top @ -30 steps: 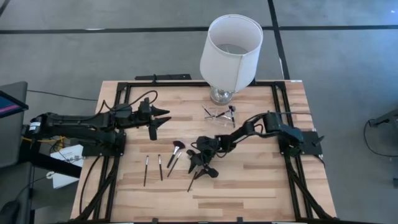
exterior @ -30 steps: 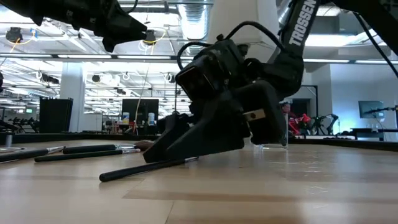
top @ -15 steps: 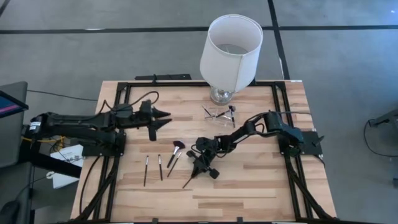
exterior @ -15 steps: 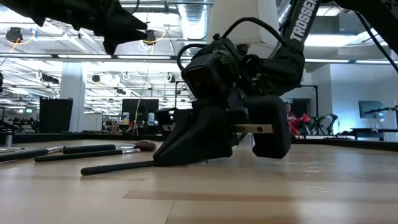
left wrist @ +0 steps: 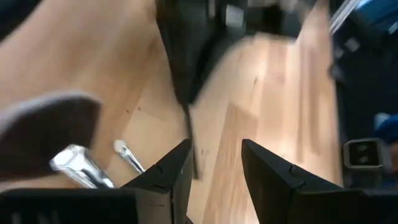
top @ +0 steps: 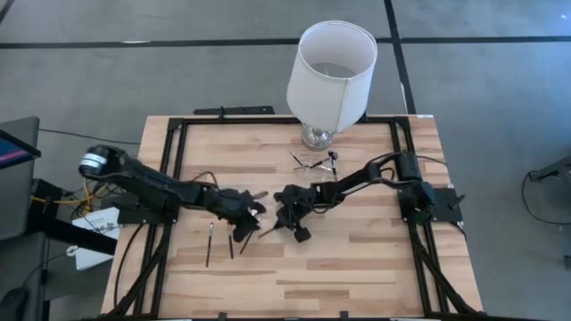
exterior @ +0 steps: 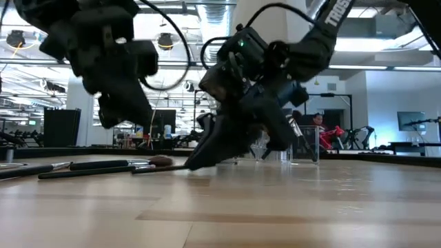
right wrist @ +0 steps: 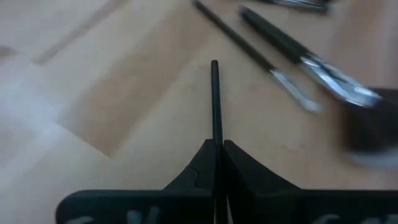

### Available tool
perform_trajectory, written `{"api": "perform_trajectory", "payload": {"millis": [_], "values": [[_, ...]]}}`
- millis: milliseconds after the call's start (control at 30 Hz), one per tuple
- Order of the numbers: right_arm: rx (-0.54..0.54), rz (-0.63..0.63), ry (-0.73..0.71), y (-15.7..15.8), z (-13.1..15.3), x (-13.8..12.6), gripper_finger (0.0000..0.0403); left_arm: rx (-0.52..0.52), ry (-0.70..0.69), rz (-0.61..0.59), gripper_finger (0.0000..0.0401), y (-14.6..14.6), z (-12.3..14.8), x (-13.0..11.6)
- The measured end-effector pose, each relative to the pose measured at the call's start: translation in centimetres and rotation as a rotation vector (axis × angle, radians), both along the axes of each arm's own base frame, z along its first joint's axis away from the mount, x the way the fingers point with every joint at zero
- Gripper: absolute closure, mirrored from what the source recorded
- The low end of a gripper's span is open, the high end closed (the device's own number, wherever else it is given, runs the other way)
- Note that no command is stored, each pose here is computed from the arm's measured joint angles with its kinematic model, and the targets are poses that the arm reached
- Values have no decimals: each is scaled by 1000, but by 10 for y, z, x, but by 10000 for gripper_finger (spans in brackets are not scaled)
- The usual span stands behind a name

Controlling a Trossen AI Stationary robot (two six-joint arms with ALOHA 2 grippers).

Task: Put items in baskets/containers
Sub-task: Put the black eyeshadow brush into the transparent organizer

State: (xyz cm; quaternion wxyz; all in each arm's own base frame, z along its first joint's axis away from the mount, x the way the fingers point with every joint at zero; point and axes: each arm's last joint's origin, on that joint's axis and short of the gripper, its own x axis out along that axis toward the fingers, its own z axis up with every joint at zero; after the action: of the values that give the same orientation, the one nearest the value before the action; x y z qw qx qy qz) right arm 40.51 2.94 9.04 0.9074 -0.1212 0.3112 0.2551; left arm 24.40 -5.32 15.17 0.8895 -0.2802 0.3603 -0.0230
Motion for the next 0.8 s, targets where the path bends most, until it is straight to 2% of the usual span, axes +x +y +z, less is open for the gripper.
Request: {"api": "perform_trajectory", "payload": {"millis": [100,267,333,500,800], "values": [[-8,-44,6,-1,10,-1,398,55,36,-41,266,-4,-11,11],[-1,-59,-18,0,19,0,399,267,-6,-111,266,-2,-13,28],[0,-60,-12,0,18,-1,399,313,-18,-139,266,-2,-13,32],[-11,-78,-2,-1,19,-1,397,329,-14,-129,266,1,-13,34],[-51,-95,-69,-2,29,1,397,330,2,-103,266,9,-15,35]]}}
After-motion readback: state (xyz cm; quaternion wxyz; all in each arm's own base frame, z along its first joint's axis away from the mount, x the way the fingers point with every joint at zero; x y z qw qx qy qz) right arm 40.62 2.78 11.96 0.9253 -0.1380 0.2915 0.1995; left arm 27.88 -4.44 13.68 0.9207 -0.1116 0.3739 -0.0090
